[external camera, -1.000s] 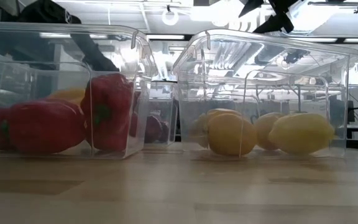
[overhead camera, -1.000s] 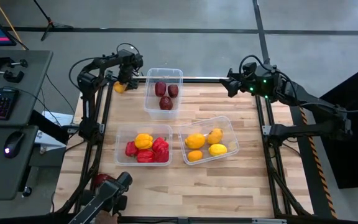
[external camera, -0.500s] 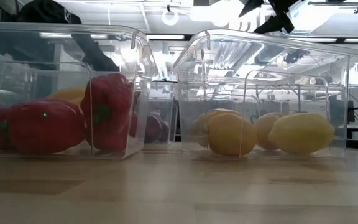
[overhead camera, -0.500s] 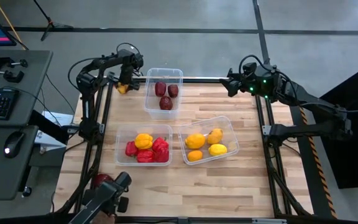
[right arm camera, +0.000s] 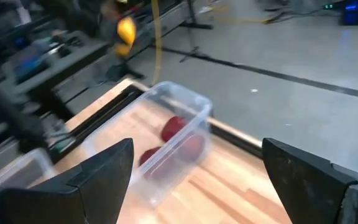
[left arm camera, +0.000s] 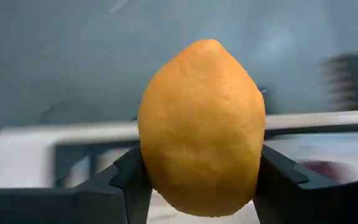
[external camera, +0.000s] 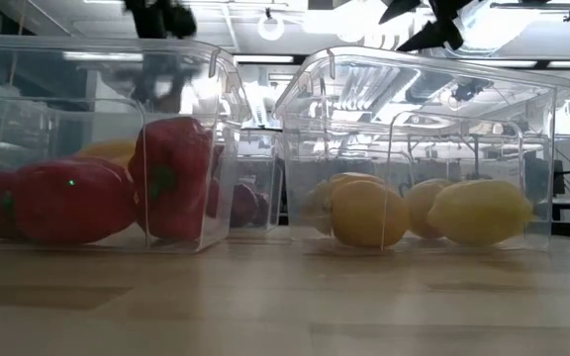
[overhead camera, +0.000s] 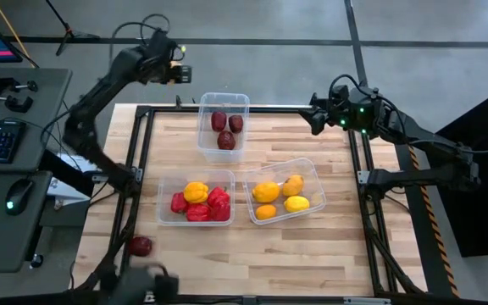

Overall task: Sort produce into baskets
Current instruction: Put the top left lemon into the middle right transparent bin

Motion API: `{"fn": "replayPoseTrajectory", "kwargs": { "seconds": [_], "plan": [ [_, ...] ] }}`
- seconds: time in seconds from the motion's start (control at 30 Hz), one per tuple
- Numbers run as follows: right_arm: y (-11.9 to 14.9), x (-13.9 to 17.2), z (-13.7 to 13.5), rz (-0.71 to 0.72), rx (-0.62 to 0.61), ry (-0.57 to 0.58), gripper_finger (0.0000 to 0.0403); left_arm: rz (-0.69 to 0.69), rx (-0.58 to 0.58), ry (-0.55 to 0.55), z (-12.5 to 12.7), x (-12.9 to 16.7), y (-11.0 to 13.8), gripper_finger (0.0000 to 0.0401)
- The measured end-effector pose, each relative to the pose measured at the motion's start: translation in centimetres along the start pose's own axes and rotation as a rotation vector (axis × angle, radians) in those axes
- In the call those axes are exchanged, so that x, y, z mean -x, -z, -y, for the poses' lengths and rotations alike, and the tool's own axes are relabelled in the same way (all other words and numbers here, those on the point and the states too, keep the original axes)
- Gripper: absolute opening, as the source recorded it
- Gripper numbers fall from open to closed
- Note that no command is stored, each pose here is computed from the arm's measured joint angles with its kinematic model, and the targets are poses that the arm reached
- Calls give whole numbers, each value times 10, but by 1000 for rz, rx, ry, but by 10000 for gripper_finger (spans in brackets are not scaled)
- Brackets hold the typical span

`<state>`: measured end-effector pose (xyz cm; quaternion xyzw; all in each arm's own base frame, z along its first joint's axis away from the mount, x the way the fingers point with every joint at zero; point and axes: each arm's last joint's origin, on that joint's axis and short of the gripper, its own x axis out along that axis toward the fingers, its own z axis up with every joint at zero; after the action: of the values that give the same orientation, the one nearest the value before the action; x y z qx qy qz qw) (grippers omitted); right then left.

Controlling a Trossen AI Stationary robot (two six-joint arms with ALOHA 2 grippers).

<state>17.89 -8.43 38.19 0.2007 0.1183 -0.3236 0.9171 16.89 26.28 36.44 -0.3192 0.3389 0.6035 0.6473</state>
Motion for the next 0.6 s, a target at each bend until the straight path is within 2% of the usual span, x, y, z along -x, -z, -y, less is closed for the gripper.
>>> {"fn": "replayPoseTrajectory", "kwargs": {
  "seconds": [0.17, 0.3, 0.37, 0.47, 0.6],
  "plan": [
    [-2, 2, -6, -17, 66, -185, 343, 206, -117, 383, 49, 80, 29, 199],
    [-9, 10, -12, 12, 58, -371, 343, 314, -415, 681, 108, 130, 78, 199],
    [-13, 17, -15, 40, 32, -463, 343, 346, -547, 802, 136, 148, 107, 200],
    [-20, 31, -18, 83, -20, -580, 343, 353, -671, 941, 176, 163, 152, 200],
    [-26, 51, -20, 127, -95, -681, 343, 320, -822, 1114, 230, 164, 215, 201]
  ]
}}
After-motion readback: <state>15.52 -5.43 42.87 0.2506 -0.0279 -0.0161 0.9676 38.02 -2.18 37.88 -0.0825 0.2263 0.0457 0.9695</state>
